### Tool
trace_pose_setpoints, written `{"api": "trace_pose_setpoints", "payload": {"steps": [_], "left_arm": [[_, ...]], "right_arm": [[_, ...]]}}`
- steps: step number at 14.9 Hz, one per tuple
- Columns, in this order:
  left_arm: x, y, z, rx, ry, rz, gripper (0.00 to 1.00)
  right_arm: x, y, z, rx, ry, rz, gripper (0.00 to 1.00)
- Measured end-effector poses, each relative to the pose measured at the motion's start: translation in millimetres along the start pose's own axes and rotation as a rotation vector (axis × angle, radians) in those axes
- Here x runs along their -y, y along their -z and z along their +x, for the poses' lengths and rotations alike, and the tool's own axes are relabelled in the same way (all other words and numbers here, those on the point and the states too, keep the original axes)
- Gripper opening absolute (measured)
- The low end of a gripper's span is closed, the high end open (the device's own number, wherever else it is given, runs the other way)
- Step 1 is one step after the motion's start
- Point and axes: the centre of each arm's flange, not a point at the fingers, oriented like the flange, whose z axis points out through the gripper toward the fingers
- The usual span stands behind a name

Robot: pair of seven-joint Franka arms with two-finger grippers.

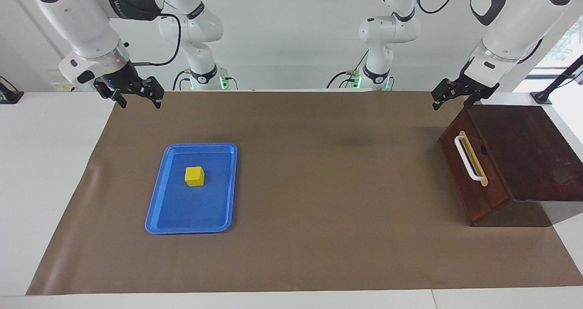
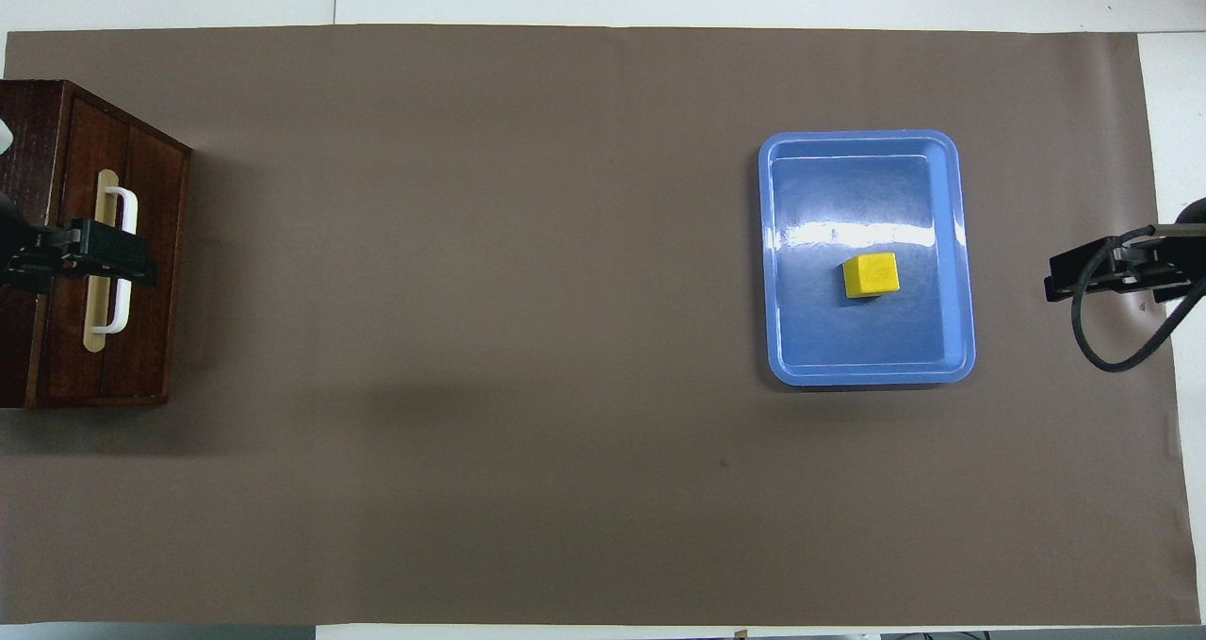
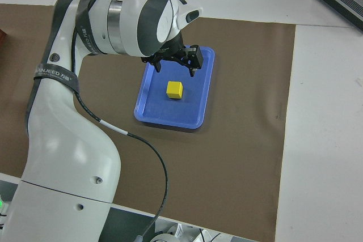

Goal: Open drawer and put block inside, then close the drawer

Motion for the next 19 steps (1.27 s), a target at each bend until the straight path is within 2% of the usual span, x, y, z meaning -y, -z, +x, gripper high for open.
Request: {"api": "trace_pose_setpoints", "payload": {"steps": [12,15,19], "left_arm": [[0,0,0,-0.001,0.000,0.000,1.00],[0,0,0,-0.001,0.000,0.000,1.00],[0,0,0,-0.001,0.000,0.000,1.00]], "right_arm": [[-7,1,0,-0.006,-0.027,0.006,1.00],[-12,-2,7,-0.021,-0.278,0.011,1.00],[-12,-29,43,0.002,-0.592,0.026,1.00]]}}
